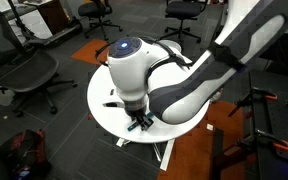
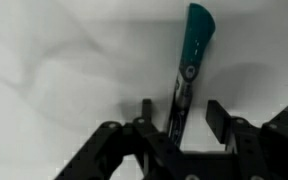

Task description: Take the marker from the table and place it in the white bowl

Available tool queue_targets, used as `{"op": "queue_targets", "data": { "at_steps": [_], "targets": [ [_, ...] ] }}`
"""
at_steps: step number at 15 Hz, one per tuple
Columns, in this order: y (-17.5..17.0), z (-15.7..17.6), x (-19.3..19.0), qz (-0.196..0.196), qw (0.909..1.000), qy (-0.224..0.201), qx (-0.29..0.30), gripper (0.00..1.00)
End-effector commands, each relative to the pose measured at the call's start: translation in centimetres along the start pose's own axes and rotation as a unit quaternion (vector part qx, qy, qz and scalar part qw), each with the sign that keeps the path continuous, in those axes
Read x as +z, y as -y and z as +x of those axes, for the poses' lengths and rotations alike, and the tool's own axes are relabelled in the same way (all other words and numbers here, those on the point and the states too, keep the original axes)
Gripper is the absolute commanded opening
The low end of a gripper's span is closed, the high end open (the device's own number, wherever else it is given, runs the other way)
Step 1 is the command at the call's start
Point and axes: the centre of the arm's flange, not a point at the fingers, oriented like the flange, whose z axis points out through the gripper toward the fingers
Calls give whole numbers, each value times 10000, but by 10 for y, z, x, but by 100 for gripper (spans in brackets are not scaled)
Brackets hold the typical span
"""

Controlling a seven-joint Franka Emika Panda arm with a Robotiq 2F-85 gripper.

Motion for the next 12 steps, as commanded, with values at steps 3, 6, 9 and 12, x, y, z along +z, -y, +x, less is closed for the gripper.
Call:
{"op": "queue_targets", "data": {
  "at_steps": [3, 6, 9, 12],
  "targets": [
    [1, 4, -1, -124, 9998, -120, 37, 13],
    [1, 4, -2, -138, 9998, -132, 52, 2],
    [-2, 2, -9, -146, 9994, -116, 292, 5],
    [-12, -8, -27, -255, 9958, -85, 873, 5]
  ]
}}
